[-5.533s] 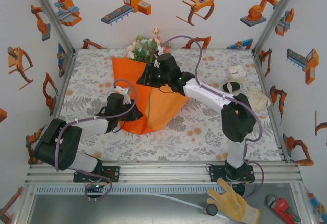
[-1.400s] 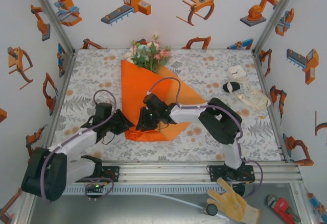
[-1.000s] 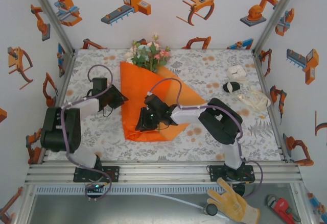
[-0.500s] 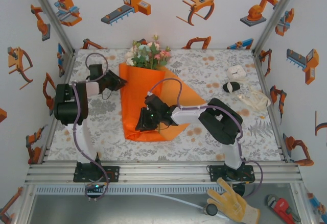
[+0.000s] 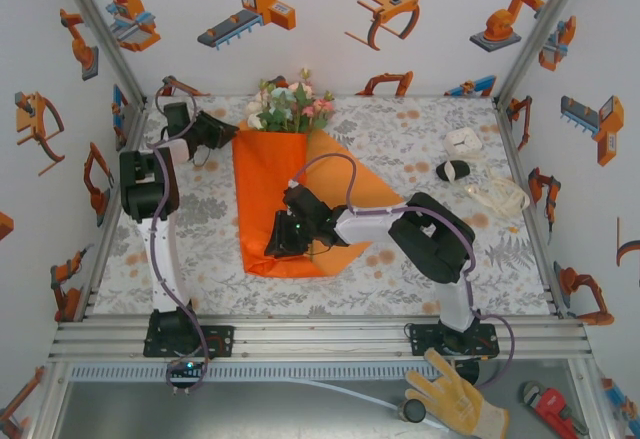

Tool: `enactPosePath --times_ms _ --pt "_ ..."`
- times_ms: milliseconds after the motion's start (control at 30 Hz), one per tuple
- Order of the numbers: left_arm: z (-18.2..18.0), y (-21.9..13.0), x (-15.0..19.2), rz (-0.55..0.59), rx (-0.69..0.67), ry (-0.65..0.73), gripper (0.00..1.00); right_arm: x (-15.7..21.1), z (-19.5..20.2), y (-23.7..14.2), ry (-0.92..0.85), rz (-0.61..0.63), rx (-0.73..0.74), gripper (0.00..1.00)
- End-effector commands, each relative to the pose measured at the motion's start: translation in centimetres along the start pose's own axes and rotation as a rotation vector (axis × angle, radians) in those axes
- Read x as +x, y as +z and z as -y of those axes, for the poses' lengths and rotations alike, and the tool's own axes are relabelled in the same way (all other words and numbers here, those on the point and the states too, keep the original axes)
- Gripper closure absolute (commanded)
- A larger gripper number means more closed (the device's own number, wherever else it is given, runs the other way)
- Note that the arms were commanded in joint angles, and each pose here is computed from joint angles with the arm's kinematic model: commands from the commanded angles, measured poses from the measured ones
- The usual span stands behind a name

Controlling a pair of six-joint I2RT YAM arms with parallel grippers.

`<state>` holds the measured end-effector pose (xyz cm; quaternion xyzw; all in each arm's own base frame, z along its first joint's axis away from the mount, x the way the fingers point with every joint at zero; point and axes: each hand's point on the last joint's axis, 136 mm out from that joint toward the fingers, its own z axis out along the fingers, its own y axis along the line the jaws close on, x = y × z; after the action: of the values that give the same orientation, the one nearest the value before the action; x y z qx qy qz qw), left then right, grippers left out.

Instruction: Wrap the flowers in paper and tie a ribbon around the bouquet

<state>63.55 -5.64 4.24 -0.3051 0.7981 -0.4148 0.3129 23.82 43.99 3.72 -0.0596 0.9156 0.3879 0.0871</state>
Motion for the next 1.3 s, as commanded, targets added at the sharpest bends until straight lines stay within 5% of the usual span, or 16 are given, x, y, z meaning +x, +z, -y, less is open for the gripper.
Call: enactPosePath --times_ms 0,133,267,367,467,667,833,1100,1267 --pt "-5.2 1.5 -0.5 0.004 -0.144 -0.064 0.69 2.9 3.2 0.0 0.032 -0.098 0.11 0.63" --pt "-0.3 0.5 -3.2 0.045 -0.031 -0.03 0.68 2.3 2.2 -0.5 0.004 -0.086 0.1 0.62" --pt "9.1 -7.0 -5.9 0.168 0.123 0.06 0.62 0.7 0.3 -1.7 -0.031 -0.03 0.08 0.6" --pt "14.7 -14.7 -4.5 0.252 0.216 0.126 0.57 -0.3 -0.7 -2.0 -0.055 0.004 0.068 0.59" --pt "15.7 -21.0 -0.1 0.269 0.211 0.159 0.54 -1.1 -1.5 -1.9 -0.075 0.015 0.061 0.59" --pt "11.1 -28.1 12.6 0.177 -0.025 0.256 0.61 -2.1 -2.5 -2.1 -0.092 0.027 0.041 0.59" --pt "5.1 -30.8 21.3 0.071 -0.119 0.278 0.64 -2.5 -3.6 -2.9 -0.107 0.039 0.013 0.57" --pt "-1.2 -29.2 30.2 -0.232 -0.157 0.254 0.66 -2.5 -4.3 -4.0 -0.104 0.06 -0.013 0.57" --pt "-4.9 -28.2 33.1 -0.28 -0.21 0.269 0.67 -3.4 -4.0 -5.2 -0.064 0.1 -0.021 0.57"
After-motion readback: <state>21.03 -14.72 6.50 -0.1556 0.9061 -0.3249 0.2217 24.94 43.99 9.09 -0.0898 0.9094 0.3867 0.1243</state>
